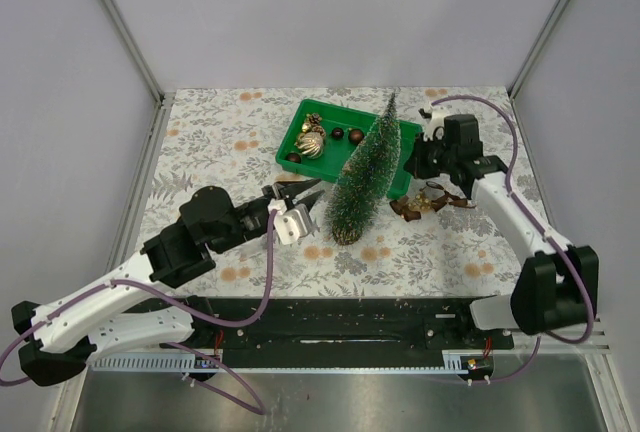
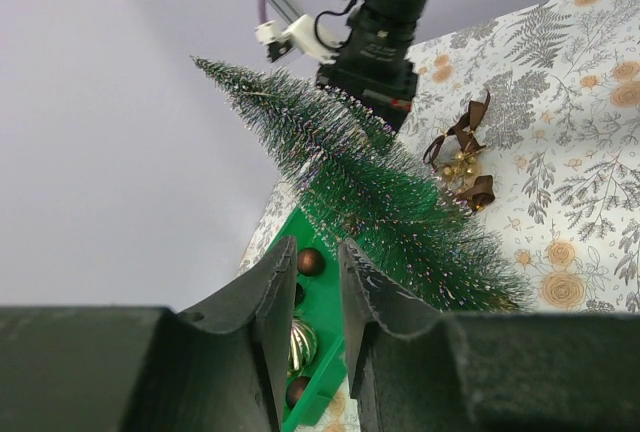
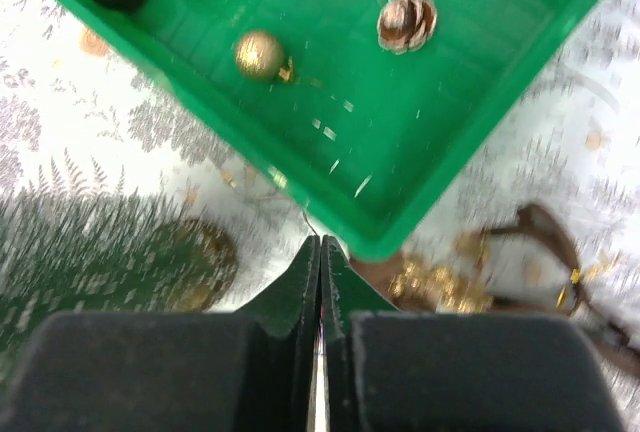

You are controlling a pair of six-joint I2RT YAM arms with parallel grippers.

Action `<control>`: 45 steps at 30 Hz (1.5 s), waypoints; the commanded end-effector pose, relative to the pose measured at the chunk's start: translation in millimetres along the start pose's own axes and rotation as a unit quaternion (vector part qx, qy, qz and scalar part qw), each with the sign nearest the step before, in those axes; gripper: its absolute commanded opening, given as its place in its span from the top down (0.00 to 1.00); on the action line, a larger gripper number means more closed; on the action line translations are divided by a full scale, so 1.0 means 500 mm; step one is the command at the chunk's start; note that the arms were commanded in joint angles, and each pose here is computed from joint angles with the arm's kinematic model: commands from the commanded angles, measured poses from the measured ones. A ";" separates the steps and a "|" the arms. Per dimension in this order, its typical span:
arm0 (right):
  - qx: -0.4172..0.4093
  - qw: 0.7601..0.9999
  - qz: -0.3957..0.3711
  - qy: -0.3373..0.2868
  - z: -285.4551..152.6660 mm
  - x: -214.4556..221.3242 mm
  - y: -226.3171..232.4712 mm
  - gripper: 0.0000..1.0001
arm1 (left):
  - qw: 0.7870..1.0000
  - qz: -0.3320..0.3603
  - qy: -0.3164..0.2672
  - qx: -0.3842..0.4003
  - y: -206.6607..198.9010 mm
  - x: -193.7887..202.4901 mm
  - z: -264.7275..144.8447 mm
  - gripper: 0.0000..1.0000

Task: Decorate the small christmas tree

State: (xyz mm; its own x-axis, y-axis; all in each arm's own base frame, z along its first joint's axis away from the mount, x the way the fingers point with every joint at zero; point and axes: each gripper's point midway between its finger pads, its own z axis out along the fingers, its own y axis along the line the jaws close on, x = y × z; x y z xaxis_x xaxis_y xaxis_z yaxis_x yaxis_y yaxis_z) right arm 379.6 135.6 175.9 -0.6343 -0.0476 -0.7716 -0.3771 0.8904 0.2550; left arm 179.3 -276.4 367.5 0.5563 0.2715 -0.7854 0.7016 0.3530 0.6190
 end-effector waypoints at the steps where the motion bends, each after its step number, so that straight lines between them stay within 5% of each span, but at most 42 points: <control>1: 0.015 0.997 0.054 -0.049 -0.093 -0.007 0.044 1.00 | 0.999 -0.008 -0.036 -0.016 0.023 -0.042 -0.013 0.72; 10: -0.092 0.991 0.060 -0.076 -0.187 0.008 0.182 1.00 | 0.999 -0.012 -0.032 -0.009 0.009 -0.028 -0.013 0.72; 28: -0.169 0.984 0.061 -0.017 -0.280 0.097 0.299 1.00 | 0.999 -0.017 -0.028 -0.003 -0.007 -0.012 -0.017 0.72; 38: -0.275 0.956 0.103 -0.029 -0.251 0.092 0.385 1.00 | 0.999 -0.024 -0.027 -0.002 -0.006 -0.012 -0.019 0.72; 45: -0.269 0.952 0.136 -0.042 -0.224 0.087 0.398 1.00 | 0.999 -0.023 -0.025 0.002 -0.011 -0.007 -0.017 0.72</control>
State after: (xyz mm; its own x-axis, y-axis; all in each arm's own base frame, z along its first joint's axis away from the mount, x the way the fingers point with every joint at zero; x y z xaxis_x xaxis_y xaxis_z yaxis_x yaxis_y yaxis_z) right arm 193.9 248.4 234.2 -0.7499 0.1215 -0.6503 -0.4920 0.5546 0.6710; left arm 172.8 -272.1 353.9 0.5303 0.2565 -0.8081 0.7312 0.3441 0.5890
